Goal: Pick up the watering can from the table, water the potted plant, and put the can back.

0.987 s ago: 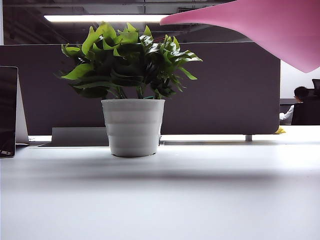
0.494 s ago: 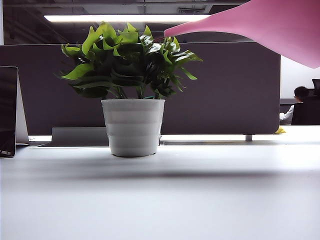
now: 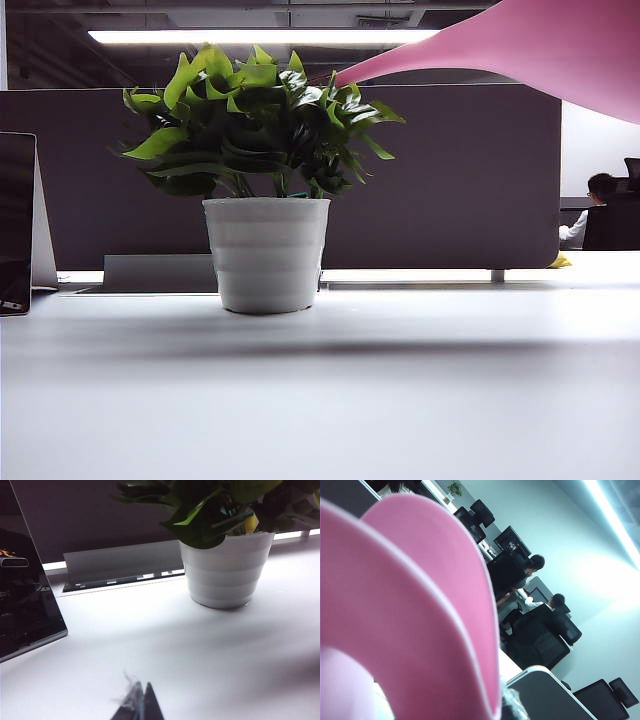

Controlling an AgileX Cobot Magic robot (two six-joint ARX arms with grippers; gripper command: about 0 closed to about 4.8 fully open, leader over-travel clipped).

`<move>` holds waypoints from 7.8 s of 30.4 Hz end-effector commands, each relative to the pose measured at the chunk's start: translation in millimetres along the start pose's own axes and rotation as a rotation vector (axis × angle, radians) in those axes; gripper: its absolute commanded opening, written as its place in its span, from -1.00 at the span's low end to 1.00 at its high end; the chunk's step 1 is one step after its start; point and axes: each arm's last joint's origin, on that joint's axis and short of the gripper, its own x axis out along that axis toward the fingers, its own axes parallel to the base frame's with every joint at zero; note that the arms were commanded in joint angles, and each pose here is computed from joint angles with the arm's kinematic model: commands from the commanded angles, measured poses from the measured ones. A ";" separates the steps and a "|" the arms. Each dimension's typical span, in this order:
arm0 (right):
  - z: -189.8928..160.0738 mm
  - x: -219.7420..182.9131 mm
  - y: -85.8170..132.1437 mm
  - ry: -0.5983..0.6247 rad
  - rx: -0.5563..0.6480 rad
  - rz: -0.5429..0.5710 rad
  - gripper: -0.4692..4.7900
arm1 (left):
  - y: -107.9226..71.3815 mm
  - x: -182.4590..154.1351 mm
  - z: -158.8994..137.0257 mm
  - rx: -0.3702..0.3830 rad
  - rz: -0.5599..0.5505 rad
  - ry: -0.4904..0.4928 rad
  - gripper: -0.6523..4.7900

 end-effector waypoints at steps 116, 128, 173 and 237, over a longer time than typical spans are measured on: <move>-237.9 -19.2 141.6 -0.002 0.959 0.040 0.07 | -0.3 0.0 0.6 0.000 -0.006 -0.004 -0.78; -230.1 -67.4 158.5 0.094 0.996 -0.054 0.07 | -0.3 0.0 0.6 0.000 -0.006 -0.004 -0.78; -114.4 -199.1 165.5 -0.419 1.211 0.349 -0.82 | 28.5 -2.4 -2.8 -0.011 0.295 0.031 -0.78; -145.9 -198.7 206.1 0.116 0.846 0.111 -0.82 | 28.5 -2.4 -2.9 -0.012 0.295 0.031 -0.78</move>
